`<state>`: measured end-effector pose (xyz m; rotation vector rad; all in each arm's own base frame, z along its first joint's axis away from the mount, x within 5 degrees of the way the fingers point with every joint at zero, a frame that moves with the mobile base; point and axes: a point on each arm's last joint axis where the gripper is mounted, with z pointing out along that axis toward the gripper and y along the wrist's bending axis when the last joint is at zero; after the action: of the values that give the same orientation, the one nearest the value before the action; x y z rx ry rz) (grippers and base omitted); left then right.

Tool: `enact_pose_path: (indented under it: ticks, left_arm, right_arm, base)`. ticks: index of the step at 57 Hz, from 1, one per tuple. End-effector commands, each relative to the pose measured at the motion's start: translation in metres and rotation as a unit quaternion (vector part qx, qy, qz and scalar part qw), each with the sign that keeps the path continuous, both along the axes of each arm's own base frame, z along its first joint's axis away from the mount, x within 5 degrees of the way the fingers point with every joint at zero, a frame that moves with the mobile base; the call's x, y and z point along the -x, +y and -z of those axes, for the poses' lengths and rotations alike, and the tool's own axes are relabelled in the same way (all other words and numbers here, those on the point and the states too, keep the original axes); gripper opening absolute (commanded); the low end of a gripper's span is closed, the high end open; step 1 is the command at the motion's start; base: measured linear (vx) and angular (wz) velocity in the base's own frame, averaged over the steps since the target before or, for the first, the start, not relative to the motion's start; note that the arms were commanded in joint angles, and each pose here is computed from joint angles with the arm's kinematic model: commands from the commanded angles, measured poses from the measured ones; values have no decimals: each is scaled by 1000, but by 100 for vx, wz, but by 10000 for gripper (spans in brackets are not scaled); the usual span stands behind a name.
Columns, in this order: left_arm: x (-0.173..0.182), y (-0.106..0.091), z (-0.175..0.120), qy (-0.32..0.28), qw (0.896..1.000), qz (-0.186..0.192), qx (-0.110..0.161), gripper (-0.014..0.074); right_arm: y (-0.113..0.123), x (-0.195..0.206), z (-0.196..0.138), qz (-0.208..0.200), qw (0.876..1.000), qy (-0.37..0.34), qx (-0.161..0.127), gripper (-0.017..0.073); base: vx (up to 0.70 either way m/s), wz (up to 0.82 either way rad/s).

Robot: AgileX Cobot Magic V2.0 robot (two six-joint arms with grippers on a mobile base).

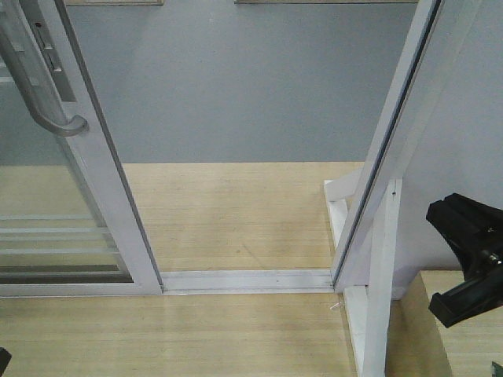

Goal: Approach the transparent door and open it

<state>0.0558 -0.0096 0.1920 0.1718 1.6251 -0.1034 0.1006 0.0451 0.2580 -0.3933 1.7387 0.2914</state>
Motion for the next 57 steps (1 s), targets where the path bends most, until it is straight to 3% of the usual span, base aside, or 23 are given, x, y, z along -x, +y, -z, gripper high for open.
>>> enact_pose_path:
  ticks: [1, 29, 38, 51, 57]
  left_arm:
    - [1, 0, -5, -45, 999, 4, 11, -6]
    - [1, 0, -5, -45, 999, 4, 11, -6]
    - [1, 0, -5, -45, 999, 4, 11, -6]
    - [1, 0, -5, -45, 999, 4, 11, -6]
    - [1, 0, -5, -45, 999, 4, 11, -6]
  right_arm:
    - [-1, -3, -16, 11, 999, -47, -18, 46]
    - [-1, -3, -18, 13, 998, -55, -18, 45]
    - [-3, -1, -19, 14, 998, -60, -15, -14]
    - [-18, 11, -19, 65, 996, -59, -11, -8]
    - [-25, 20, -18, 86, 995, -59, 6, -9]
  base:
    - [0, 0]
    - [0, 0]
    - [0, 0]
    - [0, 0]
    - [0, 0]
